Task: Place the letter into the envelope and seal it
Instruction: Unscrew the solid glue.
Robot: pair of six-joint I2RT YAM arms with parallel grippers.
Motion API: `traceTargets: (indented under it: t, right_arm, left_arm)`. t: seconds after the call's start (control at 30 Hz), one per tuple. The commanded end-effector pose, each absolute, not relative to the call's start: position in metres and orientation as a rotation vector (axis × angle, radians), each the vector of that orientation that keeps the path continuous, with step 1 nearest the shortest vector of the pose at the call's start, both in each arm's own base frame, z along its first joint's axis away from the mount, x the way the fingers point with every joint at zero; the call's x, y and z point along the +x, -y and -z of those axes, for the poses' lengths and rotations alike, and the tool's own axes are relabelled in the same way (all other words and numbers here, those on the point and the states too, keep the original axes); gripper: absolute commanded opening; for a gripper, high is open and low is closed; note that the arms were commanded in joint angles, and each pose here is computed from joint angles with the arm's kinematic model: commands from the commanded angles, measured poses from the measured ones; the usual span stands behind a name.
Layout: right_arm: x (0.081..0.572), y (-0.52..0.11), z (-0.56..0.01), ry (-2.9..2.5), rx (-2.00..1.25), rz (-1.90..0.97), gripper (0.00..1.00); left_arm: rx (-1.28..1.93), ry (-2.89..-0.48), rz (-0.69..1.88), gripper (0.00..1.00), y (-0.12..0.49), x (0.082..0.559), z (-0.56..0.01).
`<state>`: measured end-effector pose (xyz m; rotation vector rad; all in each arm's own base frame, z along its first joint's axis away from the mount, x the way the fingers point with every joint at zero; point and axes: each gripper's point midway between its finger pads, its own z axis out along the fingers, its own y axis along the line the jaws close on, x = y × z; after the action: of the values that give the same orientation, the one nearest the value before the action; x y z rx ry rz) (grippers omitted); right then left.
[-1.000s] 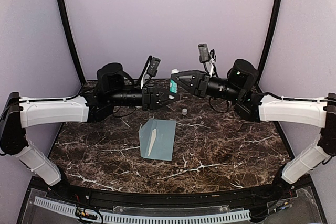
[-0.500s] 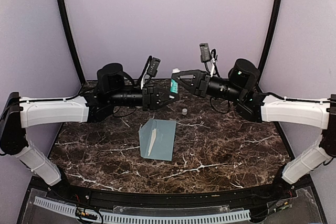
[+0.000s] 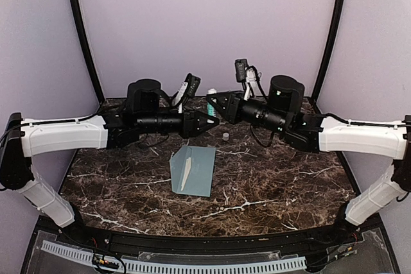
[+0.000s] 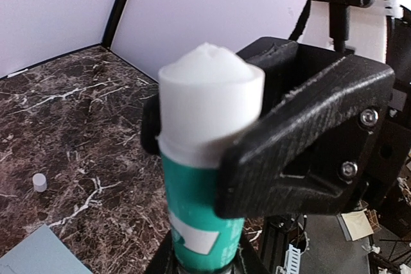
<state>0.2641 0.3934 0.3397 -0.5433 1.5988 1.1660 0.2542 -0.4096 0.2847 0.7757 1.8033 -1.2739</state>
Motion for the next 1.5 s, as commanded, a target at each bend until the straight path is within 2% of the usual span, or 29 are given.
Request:
traceTargets:
  t: [0.0,0.23,0.43,0.53,0.6,0.63,0.8,1.0,1.2,1.33,1.47]
  right_arm:
    - [0.277,-0.400,-0.354,-1.607,-0.430,-0.998,0.00]
    - [0.280,-0.414,-0.338,-1.667,-0.367,-0.876,0.00]
    - [0.280,-0.414,-0.339,-1.672,-0.347,-0.874,0.00]
    - [0.277,-0.410,-0.345,-1.654,-0.355,-0.888,0.18]
    - [0.275,-0.402,-0.353,-1.635,-0.348,-0.902,0.37]
    - [0.274,-0.397,-0.356,-1.627,-0.343,-0.909,0.43]
    - [0.266,-0.373,-0.374,-1.556,-0.365,-1.004,0.66]
    - [0.255,-0.356,-0.379,-1.499,-0.482,-1.155,0.73]
    - [0.227,-0.357,-0.383,-1.404,-0.702,-1.368,0.76]
    - [0.213,-0.368,-0.382,-1.378,-0.820,-1.454,0.74]
    - [0.205,-0.378,-0.381,-1.362,-0.883,-1.539,0.66]
  left_arm:
    - [0.687,-1.889,1.017,0.06,0.393,0.277,-0.276]
    - [0.599,-1.937,0.887,0.04,0.382,0.290,-0.269]
    - [0.595,-1.928,0.896,0.04,0.381,0.289,-0.271]
    - [0.609,-1.910,0.951,0.03,0.384,0.282,-0.275]
    - [0.612,-1.888,0.983,0.02,0.384,0.278,-0.281]
    - [0.610,-1.878,0.992,0.01,0.383,0.278,-0.284]
    - [0.611,-1.848,1.093,0.00,0.380,0.273,-0.293]
    - [0.714,-1.750,1.280,0.00,0.380,0.254,-0.306]
    - [0.881,-1.626,1.452,0.00,0.385,0.223,-0.325]
    - [0.966,-1.557,1.526,0.00,0.387,0.207,-0.334]
    - [1.014,-1.535,1.573,0.00,0.390,0.199,-0.336]
